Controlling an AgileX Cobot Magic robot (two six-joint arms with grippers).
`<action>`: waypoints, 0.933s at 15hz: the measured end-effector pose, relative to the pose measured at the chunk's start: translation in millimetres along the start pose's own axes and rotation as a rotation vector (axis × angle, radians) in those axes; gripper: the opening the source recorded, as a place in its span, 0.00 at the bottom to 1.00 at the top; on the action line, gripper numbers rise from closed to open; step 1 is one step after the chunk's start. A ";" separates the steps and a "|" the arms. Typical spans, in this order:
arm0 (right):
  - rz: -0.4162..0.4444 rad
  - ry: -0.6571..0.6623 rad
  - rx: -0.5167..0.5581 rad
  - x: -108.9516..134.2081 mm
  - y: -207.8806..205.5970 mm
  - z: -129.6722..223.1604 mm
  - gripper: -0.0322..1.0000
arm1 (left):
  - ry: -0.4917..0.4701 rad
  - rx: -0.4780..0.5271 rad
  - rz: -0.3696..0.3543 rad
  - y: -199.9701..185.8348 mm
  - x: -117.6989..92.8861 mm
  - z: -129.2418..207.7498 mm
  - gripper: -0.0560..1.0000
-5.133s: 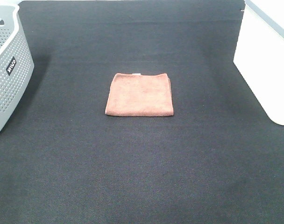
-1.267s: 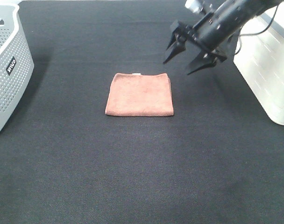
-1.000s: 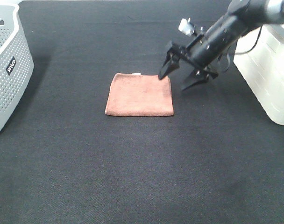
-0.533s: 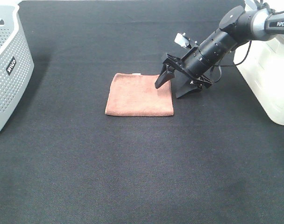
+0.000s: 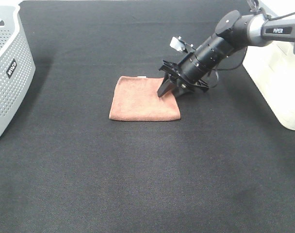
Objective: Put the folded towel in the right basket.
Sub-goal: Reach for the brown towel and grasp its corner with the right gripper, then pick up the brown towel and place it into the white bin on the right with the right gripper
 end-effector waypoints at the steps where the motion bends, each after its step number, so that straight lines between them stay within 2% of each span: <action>1: 0.010 -0.021 -0.005 2.3 -5.4 -5.4 0.07 | 0.000 0.000 0.000 0.0 0.0 0.0 0.88; 2: 0.007 -0.032 -0.006 6.1 -10.6 -9.8 0.03 | 0.000 0.000 0.000 0.0 0.0 0.0 0.88; 4: -0.008 -0.043 0.002 11.5 -15.9 -12.8 0.03 | 0.000 0.000 0.000 0.0 0.0 0.0 0.88; 6: -0.051 -0.077 0.020 29.2 -34.2 -22.4 0.03 | 0.000 0.000 0.000 0.0 0.0 0.0 0.88; 11: -0.049 -0.116 -0.131 71.0 -96.2 -58.0 0.03 | 0.000 0.000 0.000 0.0 0.0 0.0 0.88; 14: 0.005 -0.191 -0.210 100.0 -148.1 -64.9 0.03 | 0.000 0.000 0.000 0.0 0.0 0.0 0.88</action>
Point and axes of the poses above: a point on each arm's last joint axis where the gripper is mounted, y pointing out along that axis toward the gripper, x along the wrist's bending axis when the last joint is at zero, z = x × y, the point moved 4 cm from there along y, pointing out along that axis toward the gripper, and after that the axes turned 9 degrees about -y, right-handed, at the moved point
